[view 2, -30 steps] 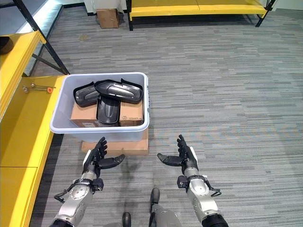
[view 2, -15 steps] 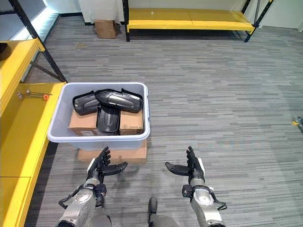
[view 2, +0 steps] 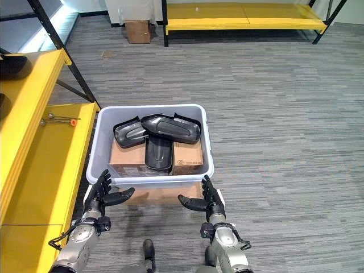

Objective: Move parts from the plastic box to the shelf.

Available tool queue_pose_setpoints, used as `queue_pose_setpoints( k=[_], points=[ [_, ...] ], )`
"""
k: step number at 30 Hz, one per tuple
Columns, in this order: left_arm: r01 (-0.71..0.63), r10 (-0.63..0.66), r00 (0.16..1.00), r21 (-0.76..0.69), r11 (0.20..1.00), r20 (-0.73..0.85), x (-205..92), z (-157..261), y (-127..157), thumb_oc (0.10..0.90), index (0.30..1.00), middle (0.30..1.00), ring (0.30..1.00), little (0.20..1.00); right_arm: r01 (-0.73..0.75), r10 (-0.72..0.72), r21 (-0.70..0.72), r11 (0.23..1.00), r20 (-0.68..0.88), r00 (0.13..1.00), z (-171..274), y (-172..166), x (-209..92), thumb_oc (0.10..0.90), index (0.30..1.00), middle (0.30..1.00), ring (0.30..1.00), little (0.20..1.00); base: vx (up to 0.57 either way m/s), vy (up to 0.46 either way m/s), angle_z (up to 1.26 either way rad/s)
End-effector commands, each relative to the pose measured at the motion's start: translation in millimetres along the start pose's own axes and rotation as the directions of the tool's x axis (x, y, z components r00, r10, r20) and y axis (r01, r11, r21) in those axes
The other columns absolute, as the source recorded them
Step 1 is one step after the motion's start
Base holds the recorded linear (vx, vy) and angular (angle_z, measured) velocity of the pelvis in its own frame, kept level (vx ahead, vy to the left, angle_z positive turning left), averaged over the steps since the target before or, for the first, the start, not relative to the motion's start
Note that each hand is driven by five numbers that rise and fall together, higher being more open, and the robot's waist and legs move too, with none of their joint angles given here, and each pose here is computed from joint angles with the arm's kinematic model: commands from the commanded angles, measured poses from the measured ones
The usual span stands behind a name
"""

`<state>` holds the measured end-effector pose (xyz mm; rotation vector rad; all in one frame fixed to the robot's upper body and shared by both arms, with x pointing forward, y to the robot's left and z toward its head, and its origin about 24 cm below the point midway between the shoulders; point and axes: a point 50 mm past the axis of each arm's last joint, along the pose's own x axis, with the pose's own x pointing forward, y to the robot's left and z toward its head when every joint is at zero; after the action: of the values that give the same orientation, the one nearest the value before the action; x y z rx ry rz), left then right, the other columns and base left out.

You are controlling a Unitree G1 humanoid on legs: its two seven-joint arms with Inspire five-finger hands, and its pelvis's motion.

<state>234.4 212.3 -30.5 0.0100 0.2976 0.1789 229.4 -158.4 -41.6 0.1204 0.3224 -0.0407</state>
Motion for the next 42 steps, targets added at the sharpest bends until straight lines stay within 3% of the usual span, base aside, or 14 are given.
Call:
queue_pose_setpoints(
  k=[1, 15, 42],
  points=[
    [0.075, -0.067, 0.975, -0.034, 0.997, 0.21, 6, 40, -16, 0.9, 1.0, 1.0, 1.0, 1.0, 0.008, -0.002, -0.03, 1.0, 0.187, 0.982, 40, -12, 6, 0.9, 1.0, 1.0, 1.0, 1.0, 0.03, 0.079, -0.02],
    [0.138, -0.14, 0.973, 0.023, 0.99, 0.183, -4, 32, -22, 0.9, 1.0, 1.0, 1.0, 1.0, -0.037, 0.045, -0.039, 0.999, 0.206, 0.978, 44, -2, 6, 0.9, 1.0, 1.0, 1.0, 1.0, 0.05, 0.184, 0.05],
    [0.113, -0.11, 0.984, -0.018, 0.993, 0.141, -7, 19, -22, 0.9, 1.0, 1.0, 1.0, 1.0, -0.048, 0.065, -0.078, 0.996, 0.23, 0.971, 49, -2, 6, 0.9, 1.0, 1.0, 1.0, 1.0, 0.09, -0.094, 0.04]
  ],
)
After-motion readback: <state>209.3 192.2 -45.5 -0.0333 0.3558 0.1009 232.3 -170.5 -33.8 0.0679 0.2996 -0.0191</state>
